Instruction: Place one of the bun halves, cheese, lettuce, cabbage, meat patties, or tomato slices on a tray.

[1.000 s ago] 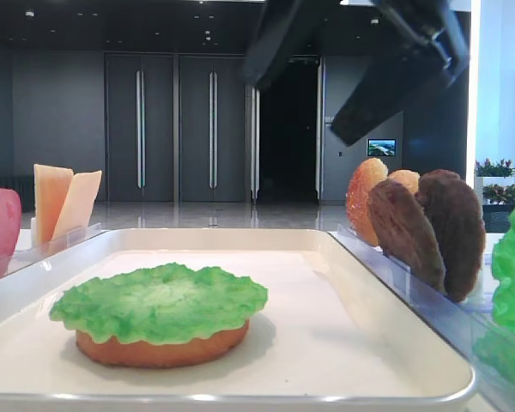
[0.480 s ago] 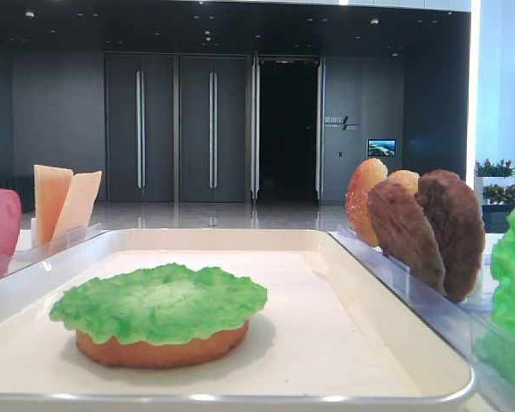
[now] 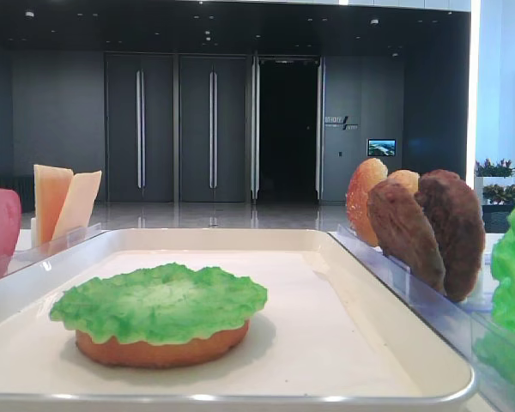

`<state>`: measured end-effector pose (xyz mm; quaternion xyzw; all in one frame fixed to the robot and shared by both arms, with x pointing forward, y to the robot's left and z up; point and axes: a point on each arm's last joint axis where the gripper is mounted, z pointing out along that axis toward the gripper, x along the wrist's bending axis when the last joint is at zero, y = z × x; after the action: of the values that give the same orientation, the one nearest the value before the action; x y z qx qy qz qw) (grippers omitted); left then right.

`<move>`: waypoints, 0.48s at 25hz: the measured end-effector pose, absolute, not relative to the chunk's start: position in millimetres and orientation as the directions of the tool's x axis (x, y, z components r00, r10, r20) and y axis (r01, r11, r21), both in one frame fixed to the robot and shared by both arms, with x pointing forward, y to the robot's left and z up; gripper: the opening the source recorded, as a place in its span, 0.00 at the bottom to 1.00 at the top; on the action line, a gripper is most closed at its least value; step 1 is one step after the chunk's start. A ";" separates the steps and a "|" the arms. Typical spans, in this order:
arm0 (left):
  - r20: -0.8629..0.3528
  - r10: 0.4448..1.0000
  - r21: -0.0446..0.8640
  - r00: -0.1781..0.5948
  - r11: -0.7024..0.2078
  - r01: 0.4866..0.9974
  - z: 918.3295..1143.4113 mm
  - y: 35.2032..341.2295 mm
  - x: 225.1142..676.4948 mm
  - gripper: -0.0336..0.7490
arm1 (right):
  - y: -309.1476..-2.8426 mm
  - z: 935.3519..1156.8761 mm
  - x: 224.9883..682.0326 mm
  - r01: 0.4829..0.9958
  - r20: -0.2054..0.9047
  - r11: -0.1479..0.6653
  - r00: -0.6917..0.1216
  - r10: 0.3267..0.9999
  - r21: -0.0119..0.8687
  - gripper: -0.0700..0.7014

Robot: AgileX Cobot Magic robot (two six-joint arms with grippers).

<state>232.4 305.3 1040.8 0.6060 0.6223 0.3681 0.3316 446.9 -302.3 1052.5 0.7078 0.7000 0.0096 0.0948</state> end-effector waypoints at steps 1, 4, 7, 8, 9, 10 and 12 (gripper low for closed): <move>0.033 0.998 0.860 -0.046 -0.005 0.510 1040.8 305.3 232.4 0.64 | -304.7 1052.4 446.0 0.990 -0.120 -0.015 0.032 0.992 0.138 0.86; 0.033 0.998 0.860 -0.046 -0.005 0.510 1040.8 305.3 232.4 0.64 | -308.2 1053.1 444.5 0.990 -0.119 -0.035 0.051 0.992 0.134 0.86; 0.033 0.998 0.860 -0.046 -0.005 0.510 1040.8 305.3 232.4 0.64 | -307.1 1059.0 438.4 0.986 -0.103 -0.040 0.057 0.993 0.164 0.86; 0.033 0.998 0.860 -0.046 -0.005 0.510 1040.8 305.3 232.4 0.64 | -306.4 1061.2 433.3 0.983 -0.094 -0.043 0.060 0.994 0.179 0.86; 0.033 0.998 0.860 -0.046 -0.005 0.510 1040.8 305.3 232.4 0.64 | -305.7 1063.6 426.7 0.979 -0.084 -0.046 0.063 0.994 0.196 0.86; 0.033 0.998 0.860 -0.046 -0.005 0.510 1040.8 305.3 232.4 0.64 | -304.9 1065.2 418.9 0.976 -0.073 -0.050 0.066 0.995 0.212 0.86; 0.033 0.998 0.860 -0.046 -0.005 0.510 1040.8 305.3 232.4 0.64 | -302.7 1067.1 403.0 0.969 -0.043 -0.059 0.072 0.996 0.242 0.86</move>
<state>232.4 305.3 1040.8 0.6060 0.6223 0.3681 0.3316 403.0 -302.7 1067.1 0.7247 0.6779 0.0672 0.1038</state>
